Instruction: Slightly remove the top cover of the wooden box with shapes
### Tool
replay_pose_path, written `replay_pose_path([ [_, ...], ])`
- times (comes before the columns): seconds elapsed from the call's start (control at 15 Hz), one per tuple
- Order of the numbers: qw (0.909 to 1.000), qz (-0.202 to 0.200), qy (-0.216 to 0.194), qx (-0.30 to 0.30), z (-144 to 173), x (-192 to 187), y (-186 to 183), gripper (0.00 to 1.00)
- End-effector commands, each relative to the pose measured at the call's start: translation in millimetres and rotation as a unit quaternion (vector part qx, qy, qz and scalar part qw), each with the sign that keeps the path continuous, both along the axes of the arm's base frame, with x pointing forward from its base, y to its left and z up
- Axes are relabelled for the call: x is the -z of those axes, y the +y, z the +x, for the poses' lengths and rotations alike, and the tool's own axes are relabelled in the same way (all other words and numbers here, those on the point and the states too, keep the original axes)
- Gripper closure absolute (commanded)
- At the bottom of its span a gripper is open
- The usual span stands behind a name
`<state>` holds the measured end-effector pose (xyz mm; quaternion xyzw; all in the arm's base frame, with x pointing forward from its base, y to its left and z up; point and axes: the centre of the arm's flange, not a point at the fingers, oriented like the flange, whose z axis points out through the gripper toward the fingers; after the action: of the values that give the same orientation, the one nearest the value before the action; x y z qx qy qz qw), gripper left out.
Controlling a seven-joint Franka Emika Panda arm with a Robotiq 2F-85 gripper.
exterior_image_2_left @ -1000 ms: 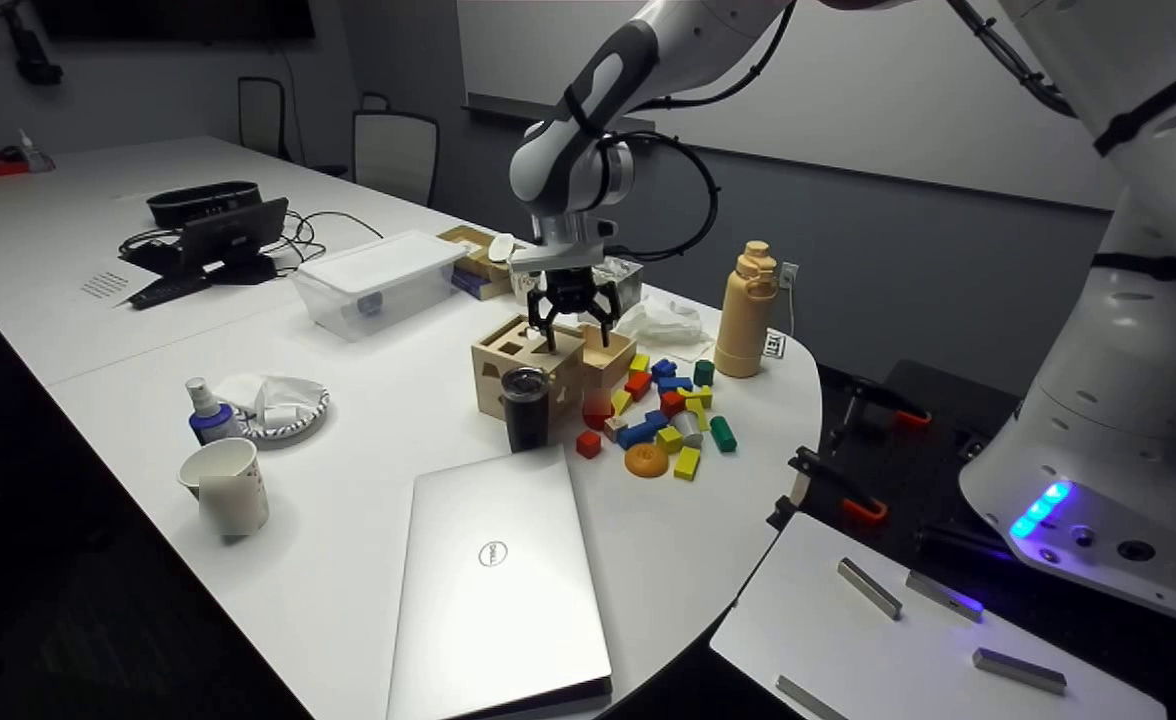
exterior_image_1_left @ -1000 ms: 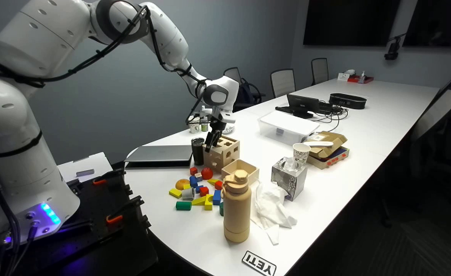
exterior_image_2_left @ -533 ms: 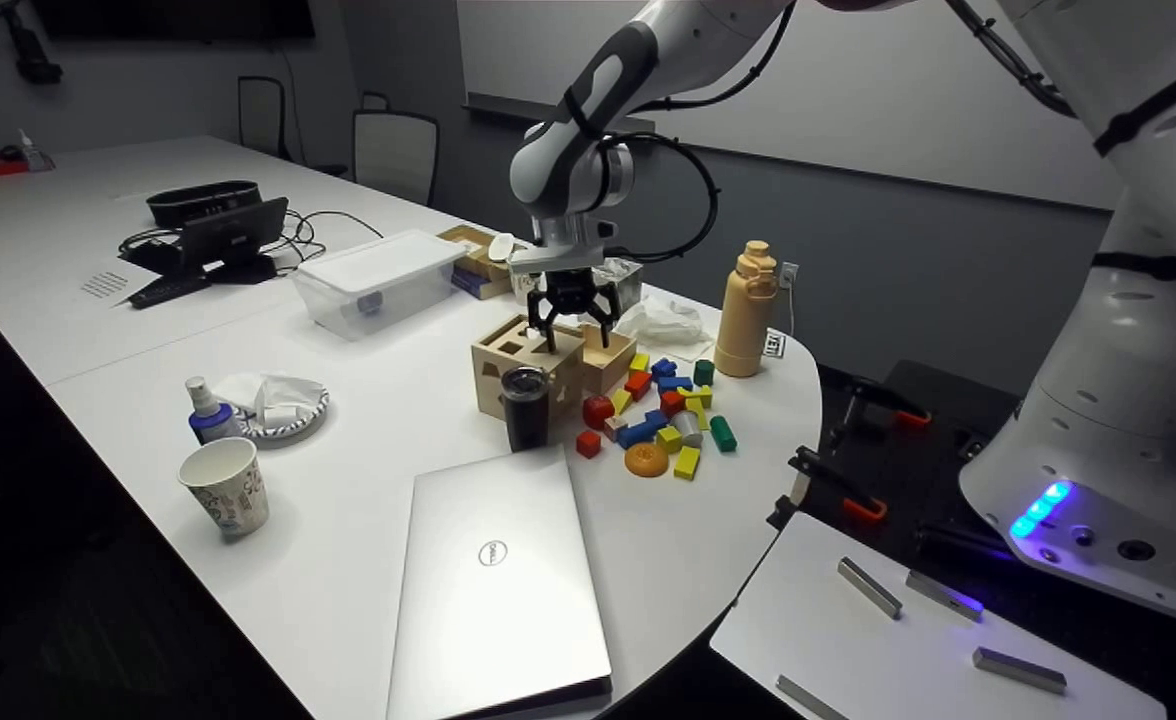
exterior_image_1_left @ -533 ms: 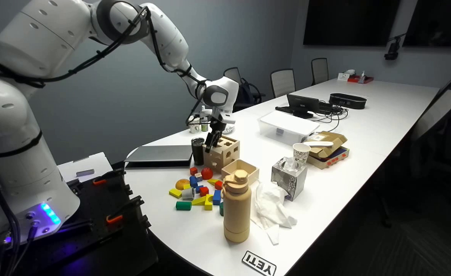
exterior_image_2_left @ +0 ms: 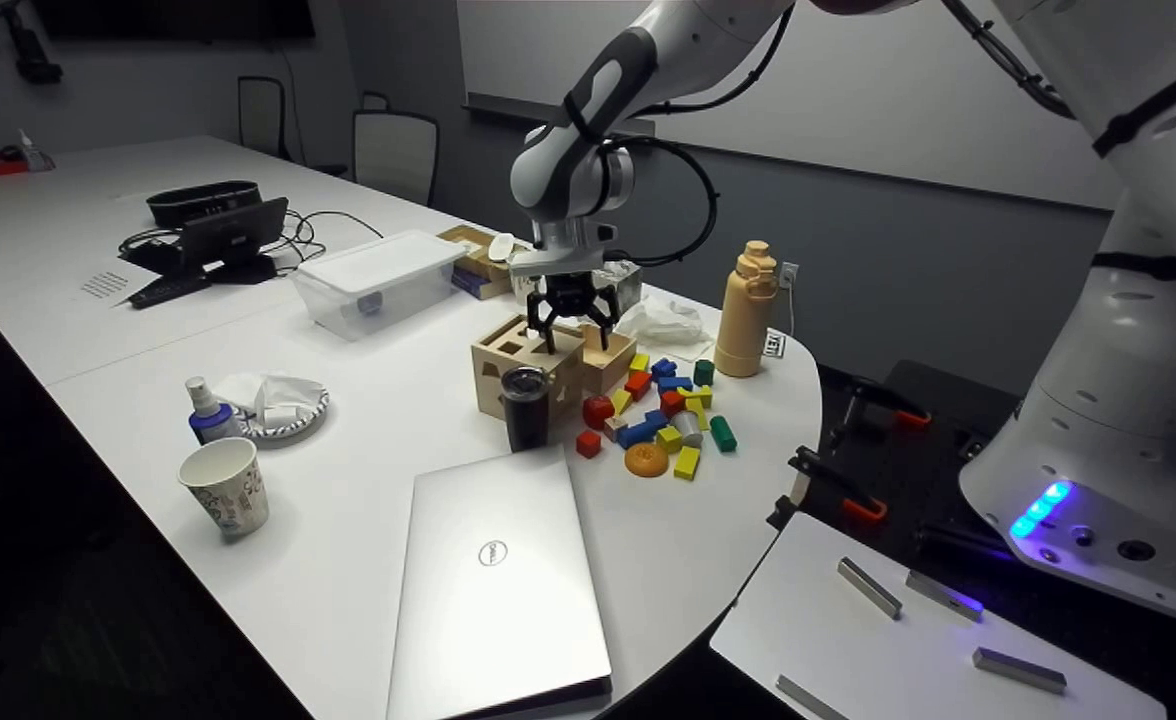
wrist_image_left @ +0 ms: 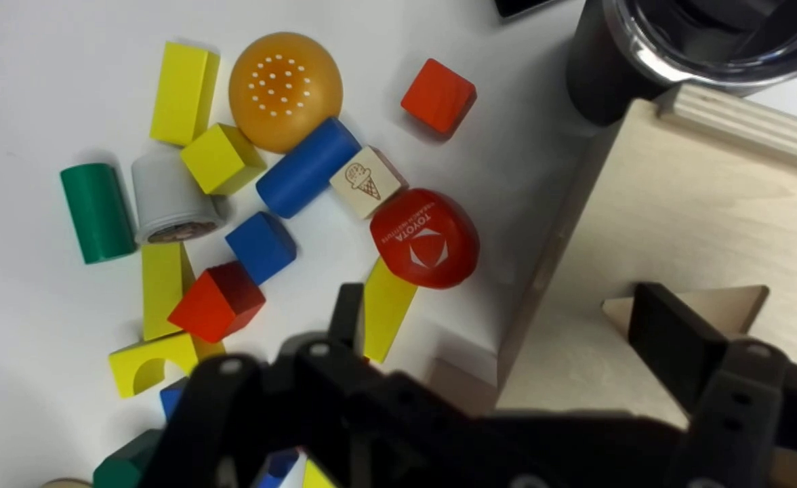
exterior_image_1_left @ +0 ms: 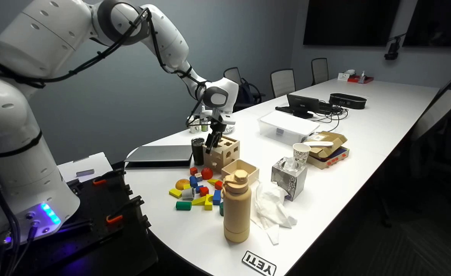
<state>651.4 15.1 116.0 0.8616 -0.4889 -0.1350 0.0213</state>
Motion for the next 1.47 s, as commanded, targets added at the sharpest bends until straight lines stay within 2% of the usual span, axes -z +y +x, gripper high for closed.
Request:
replay_pose_path([
  [0.0,0.9999,0.002,0.008,0.010,-5,-5,0,0.00],
  [1.4,0.9968,0.029,0.073,0.017,-23,5,-1,0.00],
])
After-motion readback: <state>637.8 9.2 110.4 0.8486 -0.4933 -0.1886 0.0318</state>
